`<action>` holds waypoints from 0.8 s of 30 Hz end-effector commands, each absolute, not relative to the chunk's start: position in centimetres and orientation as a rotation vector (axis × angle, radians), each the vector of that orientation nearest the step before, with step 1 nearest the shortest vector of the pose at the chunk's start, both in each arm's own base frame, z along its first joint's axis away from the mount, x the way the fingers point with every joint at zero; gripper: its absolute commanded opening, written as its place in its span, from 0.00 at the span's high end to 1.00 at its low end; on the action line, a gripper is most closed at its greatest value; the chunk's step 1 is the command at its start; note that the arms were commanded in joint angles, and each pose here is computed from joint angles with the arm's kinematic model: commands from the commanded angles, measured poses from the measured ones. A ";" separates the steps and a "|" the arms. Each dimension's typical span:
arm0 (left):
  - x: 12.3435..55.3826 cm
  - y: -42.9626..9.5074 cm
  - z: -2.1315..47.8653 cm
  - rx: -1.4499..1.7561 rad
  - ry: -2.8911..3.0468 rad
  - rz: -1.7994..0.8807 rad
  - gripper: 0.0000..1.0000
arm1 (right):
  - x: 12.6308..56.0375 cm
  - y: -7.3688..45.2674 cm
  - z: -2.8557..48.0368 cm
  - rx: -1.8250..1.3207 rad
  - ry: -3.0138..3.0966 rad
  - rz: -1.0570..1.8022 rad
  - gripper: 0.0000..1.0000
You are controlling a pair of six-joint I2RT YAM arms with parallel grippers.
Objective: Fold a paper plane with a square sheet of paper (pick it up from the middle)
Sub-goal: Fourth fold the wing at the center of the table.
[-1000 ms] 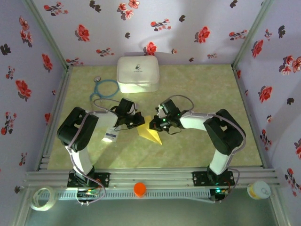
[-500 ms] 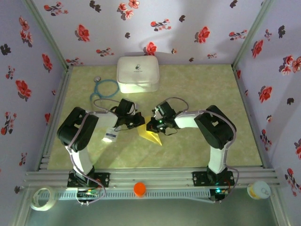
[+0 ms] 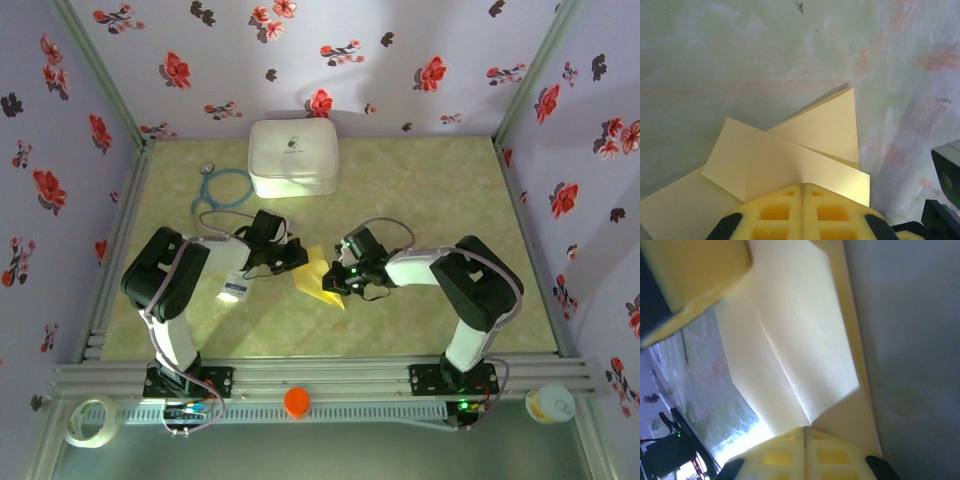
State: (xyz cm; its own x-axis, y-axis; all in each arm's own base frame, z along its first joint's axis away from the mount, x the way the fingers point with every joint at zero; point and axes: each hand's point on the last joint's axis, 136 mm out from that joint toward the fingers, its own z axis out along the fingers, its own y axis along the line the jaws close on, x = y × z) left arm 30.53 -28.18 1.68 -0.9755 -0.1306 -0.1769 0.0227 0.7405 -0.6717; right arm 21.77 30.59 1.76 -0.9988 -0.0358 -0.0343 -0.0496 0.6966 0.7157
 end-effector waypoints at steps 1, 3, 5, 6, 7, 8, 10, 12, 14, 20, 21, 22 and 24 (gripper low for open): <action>29.3 -25.6 -1.9 -0.193 2.841 -0.914 1.00 | 20.0 28.6 0.8 -0.010 2.957 1.152 0.91; 29.3 -25.5 -1.9 -0.193 2.839 -0.914 1.00 | 19.6 28.1 0.7 0.007 2.960 1.148 0.91; 29.3 -25.5 -1.9 -0.196 2.838 -0.914 1.00 | 19.1 27.7 0.6 0.015 2.963 1.145 0.91; 29.3 -25.5 -1.9 -0.199 2.838 -0.915 1.00 | 18.9 27.5 0.5 0.021 2.967 1.138 0.91; 29.3 -25.5 -1.9 -0.201 2.838 -0.915 1.00 | 18.8 27.3 0.4 0.029 2.968 1.136 0.91; 29.3 -25.5 -1.9 -0.202 2.837 -0.916 1.00 | 18.5 27.2 0.3 0.033 2.969 1.139 0.91; 29.4 -25.5 -1.9 -0.200 2.835 -0.916 1.00 | 18.1 26.8 0.1 0.047 2.976 1.137 0.91; 29.4 -25.5 -1.8 -0.202 2.832 -0.918 1.00 | 17.7 26.4 -0.1 0.056 2.978 1.136 0.91; 29.3 -25.4 -1.9 -0.203 2.834 -0.918 1.00 | 17.4 26.2 -0.1 0.059 2.979 1.137 0.91; 29.3 -25.3 -1.9 -0.218 2.832 -0.924 1.00 | 16.9 25.3 -0.1 0.077 2.985 1.098 0.90; 29.4 -25.5 -1.7 -0.219 2.828 -0.934 1.00 | 16.8 25.2 -0.2 0.086 2.989 1.097 0.90; 29.4 -25.5 -1.7 -0.225 2.828 -0.938 1.00 | 16.7 25.3 -0.1 0.091 2.985 1.108 0.90; 29.5 -25.6 -1.4 -0.225 2.818 -0.946 1.00 | 16.7 25.3 0.1 0.099 2.966 1.130 0.90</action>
